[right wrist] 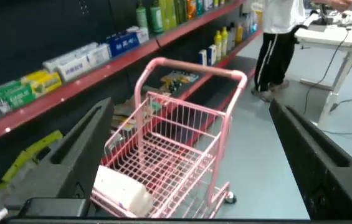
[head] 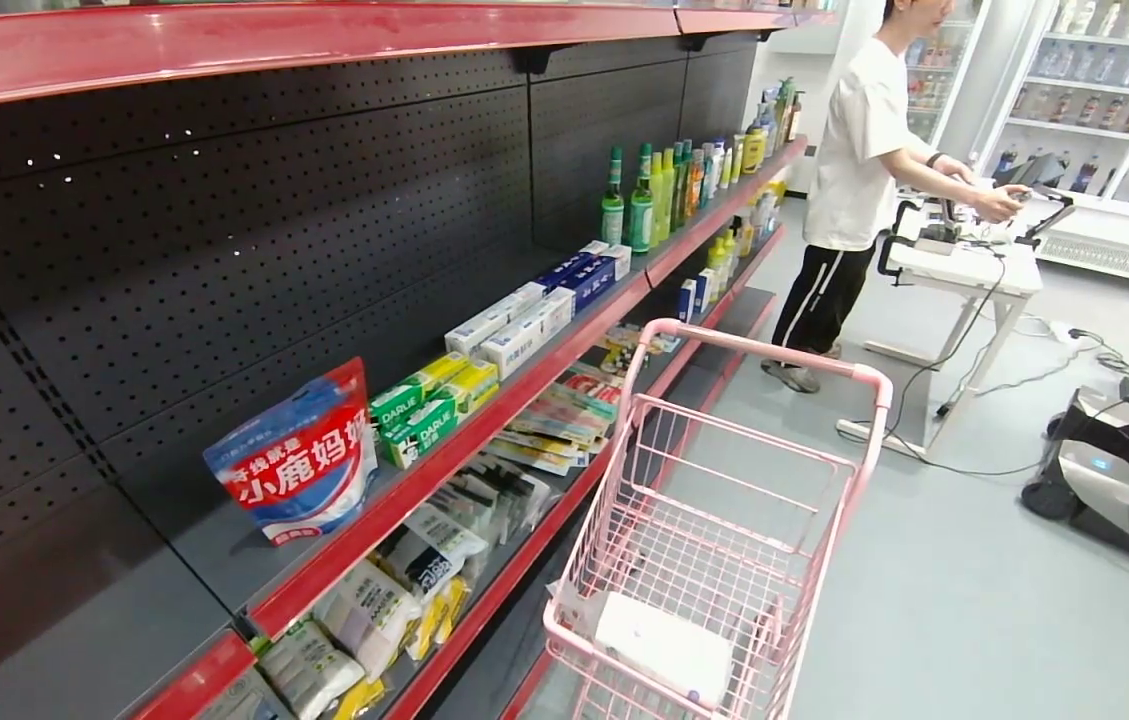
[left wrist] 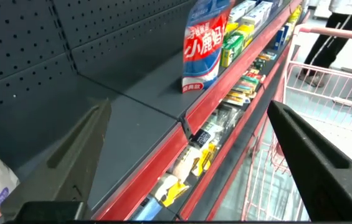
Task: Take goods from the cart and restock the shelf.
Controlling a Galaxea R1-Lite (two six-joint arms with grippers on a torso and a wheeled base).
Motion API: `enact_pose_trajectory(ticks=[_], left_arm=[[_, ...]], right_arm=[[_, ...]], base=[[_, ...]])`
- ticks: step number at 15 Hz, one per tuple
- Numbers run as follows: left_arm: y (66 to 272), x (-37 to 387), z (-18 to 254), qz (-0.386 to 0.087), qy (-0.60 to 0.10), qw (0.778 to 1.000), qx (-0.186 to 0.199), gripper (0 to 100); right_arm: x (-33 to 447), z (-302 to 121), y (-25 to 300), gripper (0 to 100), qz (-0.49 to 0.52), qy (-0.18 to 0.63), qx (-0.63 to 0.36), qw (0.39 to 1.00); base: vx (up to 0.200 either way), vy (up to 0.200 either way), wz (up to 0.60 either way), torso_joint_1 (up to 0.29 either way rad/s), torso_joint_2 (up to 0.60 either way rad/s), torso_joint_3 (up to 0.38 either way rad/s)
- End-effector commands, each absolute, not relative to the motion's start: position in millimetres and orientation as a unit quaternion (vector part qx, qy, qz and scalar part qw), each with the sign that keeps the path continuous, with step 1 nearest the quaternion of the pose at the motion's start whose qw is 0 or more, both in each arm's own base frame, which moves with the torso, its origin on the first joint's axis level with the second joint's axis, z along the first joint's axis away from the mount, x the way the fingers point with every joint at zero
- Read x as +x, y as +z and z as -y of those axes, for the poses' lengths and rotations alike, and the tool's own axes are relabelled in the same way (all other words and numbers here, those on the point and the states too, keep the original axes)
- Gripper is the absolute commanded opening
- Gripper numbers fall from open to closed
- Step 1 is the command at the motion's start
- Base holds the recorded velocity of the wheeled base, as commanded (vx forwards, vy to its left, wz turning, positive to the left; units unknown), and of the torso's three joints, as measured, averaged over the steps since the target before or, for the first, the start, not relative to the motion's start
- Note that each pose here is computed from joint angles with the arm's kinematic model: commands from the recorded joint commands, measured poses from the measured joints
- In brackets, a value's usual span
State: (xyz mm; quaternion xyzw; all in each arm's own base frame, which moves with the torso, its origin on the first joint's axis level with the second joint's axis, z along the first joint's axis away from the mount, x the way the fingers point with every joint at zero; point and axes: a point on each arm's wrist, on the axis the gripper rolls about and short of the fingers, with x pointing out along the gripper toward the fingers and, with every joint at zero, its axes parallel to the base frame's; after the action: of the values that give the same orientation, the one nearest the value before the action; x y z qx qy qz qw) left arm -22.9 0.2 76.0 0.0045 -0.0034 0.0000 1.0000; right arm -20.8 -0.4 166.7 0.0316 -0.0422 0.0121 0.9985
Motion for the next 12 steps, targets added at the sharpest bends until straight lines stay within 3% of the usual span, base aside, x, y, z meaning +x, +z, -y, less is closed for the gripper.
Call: enact_pose_trajectory(ticks=[1, 6, 7, 8, 12], left_arm=[[76, -23, 0, 0.002, 0.0, 1.0, 0.005, 100], [76, -23, 0, 0.003, 0.0, 1.0, 0.006, 100], [76, -23, 0, 0.003, 0.0, 1.0, 0.008, 100], [76, -23, 0, 0.003, 0.0, 1.0, 0.008, 100], [76, -23, 0, 0.003, 0.0, 1.0, 0.007, 100]], right_arm=[[100, 3, 276, 100, -0.058, -0.052, -0.015, 0.997], [206, 6, 231, 100, -0.255, -0.008, -0.035, 0.966], [220, -1, 202, 100, -0.374, 0.029, -0.065, 0.925], [231, -9, 183, 100, -0.429, 0.056, -0.072, 0.899], [277, -60, 127, 100, -0.508, 0.189, -0.107, 0.834]], base=[[0.0, 0.0, 0.0, 0.0, 0.0, 0.0], [0.0, 0.0, 0.0, 0.0, 0.0, 0.0], [0.0, 0.0, 0.0, 0.0, 0.0, 0.0], [0.0, 0.0, 0.0, 0.0, 0.0, 0.0], [0.0, 0.0, 0.0, 0.0, 0.0, 0.0]])
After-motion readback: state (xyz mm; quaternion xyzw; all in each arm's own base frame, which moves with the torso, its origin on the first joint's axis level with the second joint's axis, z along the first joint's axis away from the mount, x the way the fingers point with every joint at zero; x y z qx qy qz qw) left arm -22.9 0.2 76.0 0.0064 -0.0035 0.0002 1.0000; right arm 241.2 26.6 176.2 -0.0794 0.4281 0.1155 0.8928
